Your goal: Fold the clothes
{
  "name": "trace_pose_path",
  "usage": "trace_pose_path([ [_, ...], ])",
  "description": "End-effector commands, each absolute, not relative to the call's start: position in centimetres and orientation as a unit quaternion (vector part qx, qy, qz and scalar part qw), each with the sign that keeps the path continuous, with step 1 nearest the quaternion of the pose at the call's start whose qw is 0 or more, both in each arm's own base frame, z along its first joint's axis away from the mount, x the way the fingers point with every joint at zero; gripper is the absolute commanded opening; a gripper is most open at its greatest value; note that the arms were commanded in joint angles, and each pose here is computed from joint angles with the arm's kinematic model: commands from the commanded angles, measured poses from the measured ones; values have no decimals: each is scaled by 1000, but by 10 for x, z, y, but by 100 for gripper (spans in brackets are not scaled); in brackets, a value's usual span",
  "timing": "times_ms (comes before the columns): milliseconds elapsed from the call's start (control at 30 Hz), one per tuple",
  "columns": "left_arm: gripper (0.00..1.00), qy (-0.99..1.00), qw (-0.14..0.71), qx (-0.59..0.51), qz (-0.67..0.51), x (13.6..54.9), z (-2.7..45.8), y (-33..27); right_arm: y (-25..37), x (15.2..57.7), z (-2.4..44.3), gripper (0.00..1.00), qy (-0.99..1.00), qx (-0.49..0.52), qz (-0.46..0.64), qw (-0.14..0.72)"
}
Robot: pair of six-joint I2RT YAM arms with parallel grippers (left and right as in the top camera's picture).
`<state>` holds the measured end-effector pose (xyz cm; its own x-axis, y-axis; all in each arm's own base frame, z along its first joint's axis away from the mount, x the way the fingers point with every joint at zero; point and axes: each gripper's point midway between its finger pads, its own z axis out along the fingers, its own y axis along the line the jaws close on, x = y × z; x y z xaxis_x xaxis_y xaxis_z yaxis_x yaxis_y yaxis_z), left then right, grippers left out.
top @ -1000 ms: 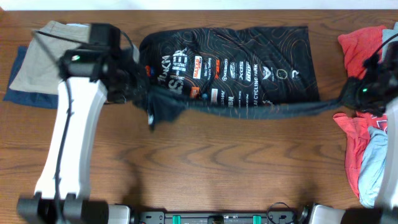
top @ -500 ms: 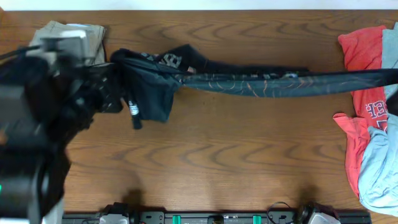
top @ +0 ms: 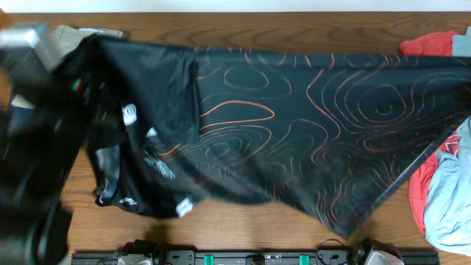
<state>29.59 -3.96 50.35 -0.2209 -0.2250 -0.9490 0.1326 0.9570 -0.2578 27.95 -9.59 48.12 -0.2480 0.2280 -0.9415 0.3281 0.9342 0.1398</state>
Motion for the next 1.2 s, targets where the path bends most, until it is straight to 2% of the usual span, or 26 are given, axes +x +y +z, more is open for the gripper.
trace_pose_path([
  [0,6,814,565,-48,-127,355,455,-38,-107,314,454,1,815,177,-24,551],
  [133,6,848,514,-52,-120,424,398,-43,-113,364,419,1,840,166,14,517],
  [233,6,848,513,-50,-119,478,366,-46,-120,409,401,1,840,158,28,518],
  [300,6,826,548,-47,-123,515,365,-48,-122,437,402,1,825,165,42,539],
  [400,6,763,630,-46,-135,548,398,-49,-125,465,425,1,781,176,63,595],
  [500,6,671,726,-62,-135,550,466,-39,-129,468,478,1,716,178,77,670],
  [633,6,593,789,-65,-144,525,549,-33,-138,436,543,1,652,188,50,733],
  [733,6,571,806,-58,-142,504,591,-31,-152,404,563,1,633,217,-3,743],
  [800,6,595,788,-43,-152,496,592,-38,-158,388,556,1,648,230,-45,725],
  [867,6,641,749,-27,-166,491,570,-48,-162,380,534,1,682,240,-72,687],
  [933,6,714,677,-21,-177,487,525,-56,-165,376,499,1,727,248,-88,634],
  [1033,6,829,531,-38,-175,469,436,-61,-170,368,436,1,794,273,-104,534],
  [1167,6,933,317,-73,-151,425,322,-59,-175,356,356,1,860,295,-121,399],
])
